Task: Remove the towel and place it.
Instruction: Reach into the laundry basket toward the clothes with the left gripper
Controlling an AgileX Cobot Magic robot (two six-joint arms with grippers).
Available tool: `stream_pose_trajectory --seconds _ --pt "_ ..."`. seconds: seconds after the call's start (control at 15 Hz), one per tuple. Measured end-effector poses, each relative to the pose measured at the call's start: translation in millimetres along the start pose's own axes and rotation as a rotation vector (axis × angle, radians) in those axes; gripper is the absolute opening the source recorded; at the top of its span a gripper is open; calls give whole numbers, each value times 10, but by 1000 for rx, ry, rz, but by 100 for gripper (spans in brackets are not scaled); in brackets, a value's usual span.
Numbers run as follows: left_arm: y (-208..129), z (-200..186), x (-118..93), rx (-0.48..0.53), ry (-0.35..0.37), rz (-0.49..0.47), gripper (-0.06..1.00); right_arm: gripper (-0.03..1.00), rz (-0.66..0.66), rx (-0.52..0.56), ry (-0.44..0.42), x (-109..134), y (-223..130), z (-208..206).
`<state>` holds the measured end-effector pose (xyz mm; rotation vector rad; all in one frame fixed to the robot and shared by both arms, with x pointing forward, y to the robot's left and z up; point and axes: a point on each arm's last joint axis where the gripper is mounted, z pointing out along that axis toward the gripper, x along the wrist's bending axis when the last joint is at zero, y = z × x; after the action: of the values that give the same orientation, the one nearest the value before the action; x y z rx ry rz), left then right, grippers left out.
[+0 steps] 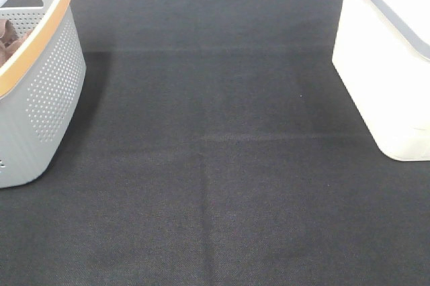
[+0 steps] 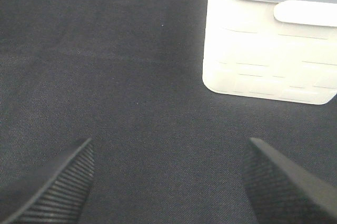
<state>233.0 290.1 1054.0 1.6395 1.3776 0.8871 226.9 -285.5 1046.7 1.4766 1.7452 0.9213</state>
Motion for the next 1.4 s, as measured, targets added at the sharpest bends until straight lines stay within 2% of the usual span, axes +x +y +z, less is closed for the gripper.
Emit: stream_pose_trajectory --seconds 1.4 --pt "0 0 0 0 0 0 65 74 0 0 0 0 0 0"
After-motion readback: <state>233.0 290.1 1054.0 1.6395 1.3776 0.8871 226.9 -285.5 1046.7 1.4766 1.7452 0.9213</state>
